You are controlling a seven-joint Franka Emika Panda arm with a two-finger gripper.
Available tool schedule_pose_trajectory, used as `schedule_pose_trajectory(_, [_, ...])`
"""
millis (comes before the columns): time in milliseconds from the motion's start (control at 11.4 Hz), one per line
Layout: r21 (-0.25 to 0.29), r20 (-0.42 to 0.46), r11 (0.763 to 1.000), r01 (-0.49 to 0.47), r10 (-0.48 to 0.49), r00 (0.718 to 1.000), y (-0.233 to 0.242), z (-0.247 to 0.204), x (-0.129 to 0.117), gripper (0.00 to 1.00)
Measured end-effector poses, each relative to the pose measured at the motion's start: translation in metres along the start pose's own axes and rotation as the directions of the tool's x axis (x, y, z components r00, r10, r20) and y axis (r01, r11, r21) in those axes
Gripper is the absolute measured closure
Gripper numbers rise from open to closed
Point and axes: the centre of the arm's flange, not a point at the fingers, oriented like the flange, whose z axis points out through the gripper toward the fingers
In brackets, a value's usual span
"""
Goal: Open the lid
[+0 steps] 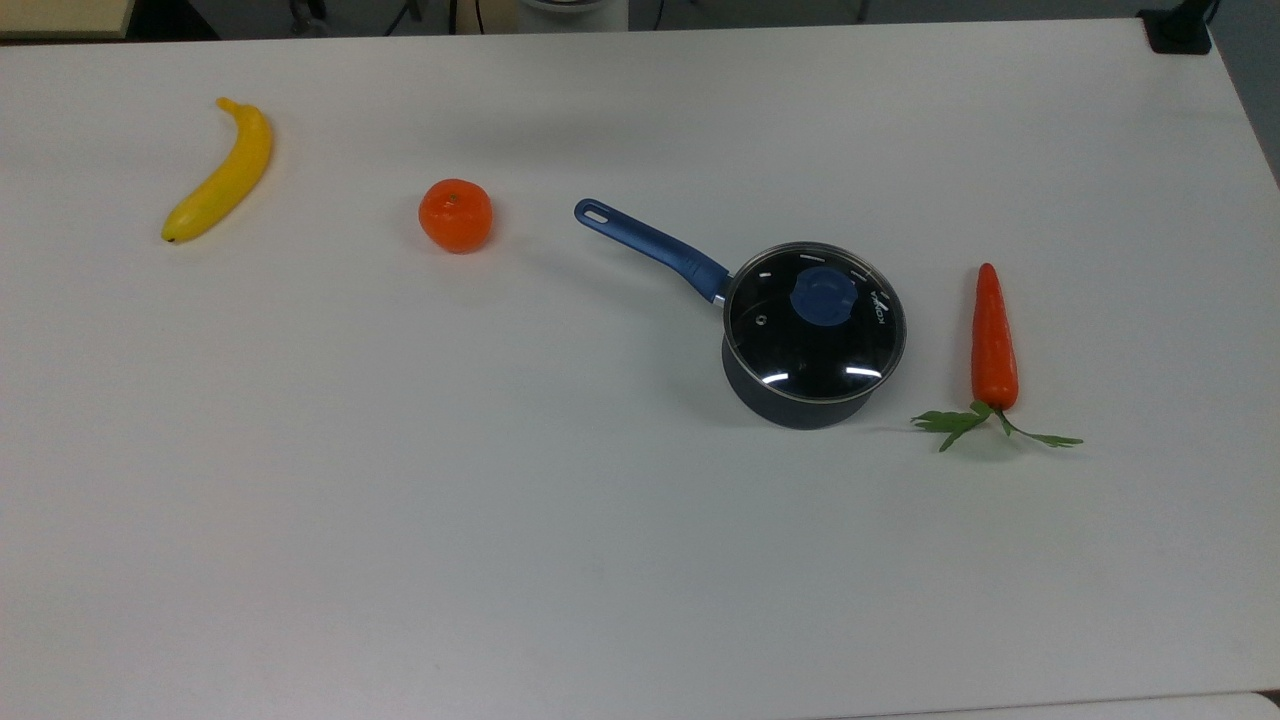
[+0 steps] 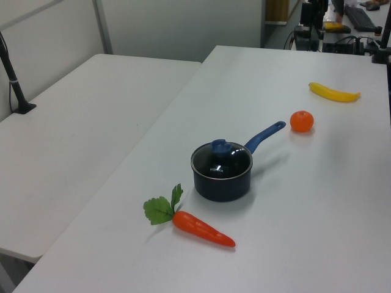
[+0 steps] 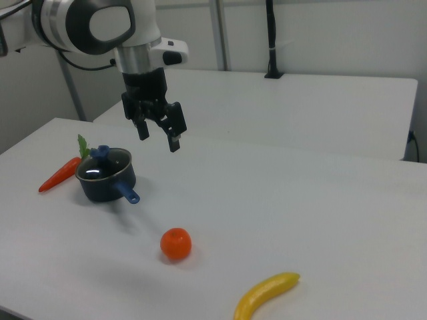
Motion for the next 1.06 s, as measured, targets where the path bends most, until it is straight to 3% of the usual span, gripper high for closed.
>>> schedule_pose_trajectory(1057, [-0.002, 0.01, 1.0, -0.003, 0.003, 1.0, 0.0018, 0.0054, 0.0026, 0.0])
